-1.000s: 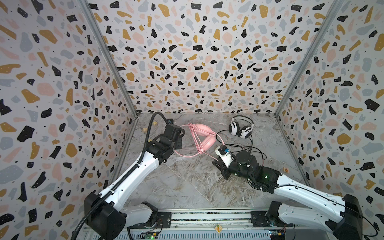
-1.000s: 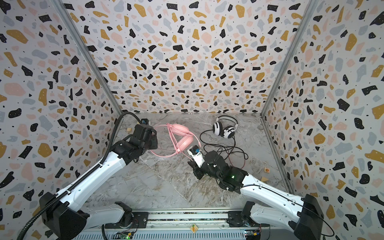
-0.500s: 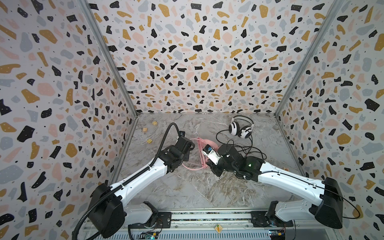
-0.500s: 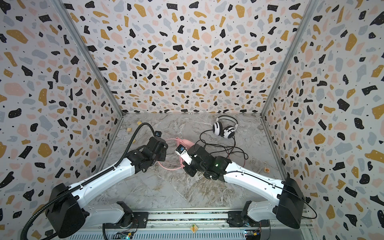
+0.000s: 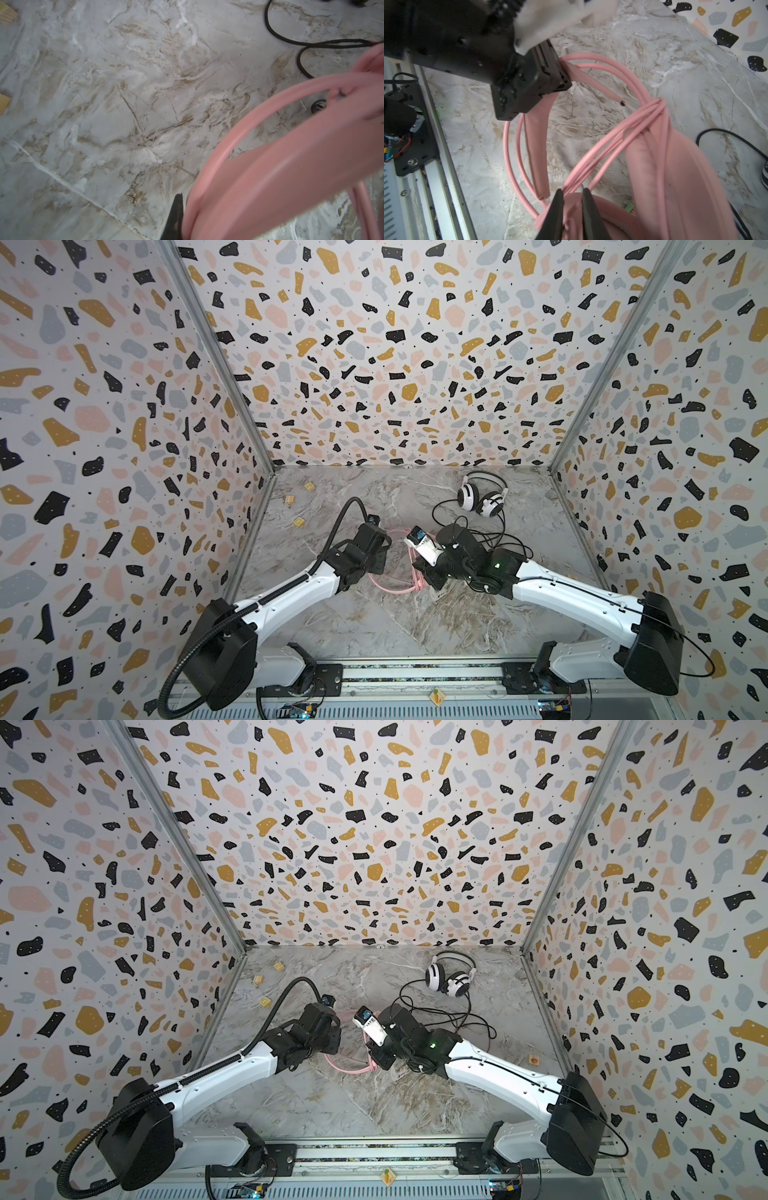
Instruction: Wrap the headphones
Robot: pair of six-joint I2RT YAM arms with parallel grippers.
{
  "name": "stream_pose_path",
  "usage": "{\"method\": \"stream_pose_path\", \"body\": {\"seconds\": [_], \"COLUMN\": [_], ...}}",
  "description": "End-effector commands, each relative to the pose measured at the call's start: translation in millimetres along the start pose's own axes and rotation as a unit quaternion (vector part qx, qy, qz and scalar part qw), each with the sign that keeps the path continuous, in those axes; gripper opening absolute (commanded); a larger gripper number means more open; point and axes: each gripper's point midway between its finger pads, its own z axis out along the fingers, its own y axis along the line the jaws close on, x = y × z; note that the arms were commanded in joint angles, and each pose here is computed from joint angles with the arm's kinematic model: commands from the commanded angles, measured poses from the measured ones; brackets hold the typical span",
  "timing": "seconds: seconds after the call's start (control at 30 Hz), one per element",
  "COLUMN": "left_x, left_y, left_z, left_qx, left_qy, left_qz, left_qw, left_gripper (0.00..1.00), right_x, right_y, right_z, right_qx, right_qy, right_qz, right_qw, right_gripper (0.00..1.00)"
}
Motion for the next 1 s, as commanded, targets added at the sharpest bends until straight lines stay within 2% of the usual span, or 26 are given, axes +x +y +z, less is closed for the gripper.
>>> {"method": "stream_pose_path", "body": {"seconds": [0.0,0.23,0.5,0.7,0.87,0.97], "left_x": [4,10,21,25,29,26], "left_y": [-26,-32,-37,-37,-32,-28], "left_z": [-7,-7,-1,3,4,5], "left_qx": [0.074,0.095,0.104,0.101,0.09,0.08], "left_qy": [-0.006,0.011,0.047,0.06,0.063,0.059], "left_qz": [0.021,0.016,0.039,0.04,0.033,0.021], "left_qw": [0.997,0.995,0.993,0.992,0.993,0.995], "left_gripper": [0.0,0.0,0.0,0.0,0.0,0.0], "right_x": [-22,-6,-22,-13,-9,-9], "right_y": [-8,-26,-37,-37,-44,-47], "right_z": [7,22,17,27,26,22], "right_qx": [0.018,0.069,0.055,0.033,0.047,0.05], "right_qy": [-0.04,-0.018,-0.068,-0.051,-0.042,-0.051], "right_qz": [-0.02,-0.053,-0.05,-0.054,-0.054,-0.049], "right_qw": [0.999,0.996,0.995,0.997,0.997,0.996], "right_gripper": [0.11,0.11,0.13,0.19,0.28,0.29]}}
